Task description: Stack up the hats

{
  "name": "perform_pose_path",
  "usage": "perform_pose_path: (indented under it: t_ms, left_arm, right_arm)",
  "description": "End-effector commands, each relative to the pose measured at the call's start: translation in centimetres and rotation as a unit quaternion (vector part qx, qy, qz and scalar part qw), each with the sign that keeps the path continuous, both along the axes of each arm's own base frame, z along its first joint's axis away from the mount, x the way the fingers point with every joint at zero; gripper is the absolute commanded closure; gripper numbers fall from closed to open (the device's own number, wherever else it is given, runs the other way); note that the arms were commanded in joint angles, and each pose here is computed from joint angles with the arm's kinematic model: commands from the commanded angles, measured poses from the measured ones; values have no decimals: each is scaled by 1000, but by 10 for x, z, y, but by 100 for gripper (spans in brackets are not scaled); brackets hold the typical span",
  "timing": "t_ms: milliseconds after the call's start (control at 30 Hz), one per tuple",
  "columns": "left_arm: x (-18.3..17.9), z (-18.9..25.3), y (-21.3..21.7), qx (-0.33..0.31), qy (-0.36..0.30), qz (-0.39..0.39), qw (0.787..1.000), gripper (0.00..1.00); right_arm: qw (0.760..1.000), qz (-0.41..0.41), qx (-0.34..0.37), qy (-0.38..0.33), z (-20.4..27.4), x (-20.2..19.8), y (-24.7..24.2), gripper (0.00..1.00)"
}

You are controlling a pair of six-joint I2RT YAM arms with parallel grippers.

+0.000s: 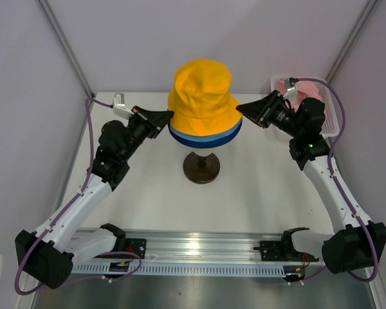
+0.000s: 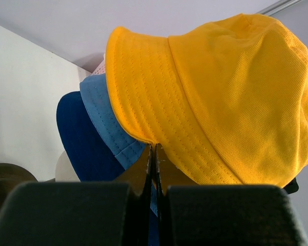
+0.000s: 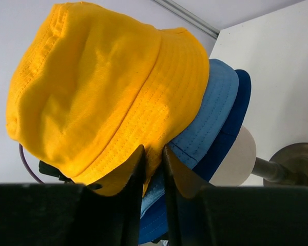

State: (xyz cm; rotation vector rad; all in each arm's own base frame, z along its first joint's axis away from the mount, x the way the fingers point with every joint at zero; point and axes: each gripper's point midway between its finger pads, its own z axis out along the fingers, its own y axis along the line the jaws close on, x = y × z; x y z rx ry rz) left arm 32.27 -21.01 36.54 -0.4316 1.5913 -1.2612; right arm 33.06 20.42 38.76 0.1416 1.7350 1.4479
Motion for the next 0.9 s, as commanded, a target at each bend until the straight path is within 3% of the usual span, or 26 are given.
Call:
perform_pose_path:
  t_ms: [0,33,67,567,867]
  left_arm:
    - [-8,-9,-9,17,-1,-21,1000,99]
    - [-8,-10,-9,18,1,-21,1000,99]
    - [-7,-10,-8,19,0,-20,1000,99]
    - [-19,-69,12,86,44,10,995,99]
    - [-22,-69,11,124,30,-4,992,98]
  right_arm:
    - [1000,10,8,-26,13,-7,5,79]
    - [1000,11,7,-27,13,-8,5,85]
    - [1000,10,5,-26,11,-7,6,100]
    - [994,-30,-80,61,-89,-3,-3,100]
    - [992,-35,-110,42,-85,-4,-6,98]
